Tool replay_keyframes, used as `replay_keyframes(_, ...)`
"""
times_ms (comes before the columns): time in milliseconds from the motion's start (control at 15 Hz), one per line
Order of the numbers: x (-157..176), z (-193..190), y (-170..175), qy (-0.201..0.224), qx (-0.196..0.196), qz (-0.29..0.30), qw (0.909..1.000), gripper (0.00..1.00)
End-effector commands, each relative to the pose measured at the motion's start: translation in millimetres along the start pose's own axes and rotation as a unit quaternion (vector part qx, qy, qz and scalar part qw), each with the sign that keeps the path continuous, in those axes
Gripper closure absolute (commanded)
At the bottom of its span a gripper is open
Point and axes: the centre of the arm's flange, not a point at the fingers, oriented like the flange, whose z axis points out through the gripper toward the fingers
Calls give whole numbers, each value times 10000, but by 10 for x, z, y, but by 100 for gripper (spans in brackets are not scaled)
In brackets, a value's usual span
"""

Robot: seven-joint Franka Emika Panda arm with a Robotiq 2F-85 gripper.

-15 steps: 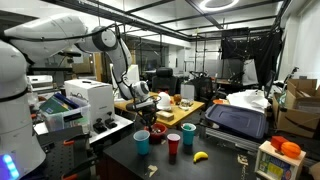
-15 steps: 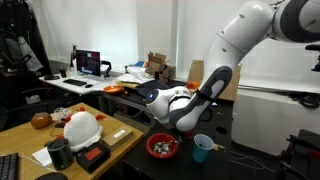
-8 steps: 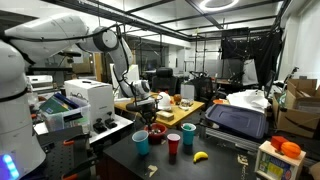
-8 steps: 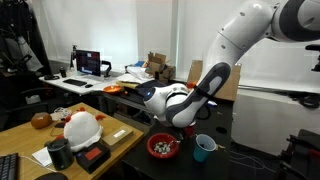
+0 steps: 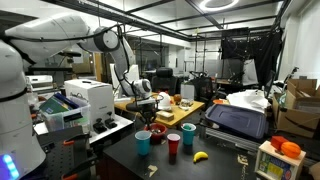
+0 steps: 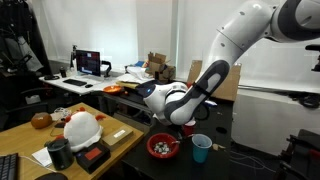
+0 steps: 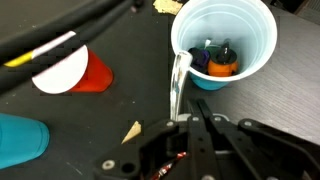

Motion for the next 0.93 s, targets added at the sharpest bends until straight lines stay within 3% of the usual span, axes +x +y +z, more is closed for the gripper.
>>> replay_keyframes(0, -41, -55, 65, 62, 241, -176, 9995, 99)
replay_keyframes(133, -47, -44, 78, 71, 178, -111, 9998, 99)
replay_keyframes(200, -53, -41, 88, 82, 158, -76, 9998, 70)
replay_keyframes(267, -65, -44, 101, 143, 144, -81, 9998, 69)
replay_keyframes(600, -51, -93, 127, 543, -121, 24, 9984, 33)
replay_keyframes(867, -51, -23, 148, 603, -215, -1, 9979, 3)
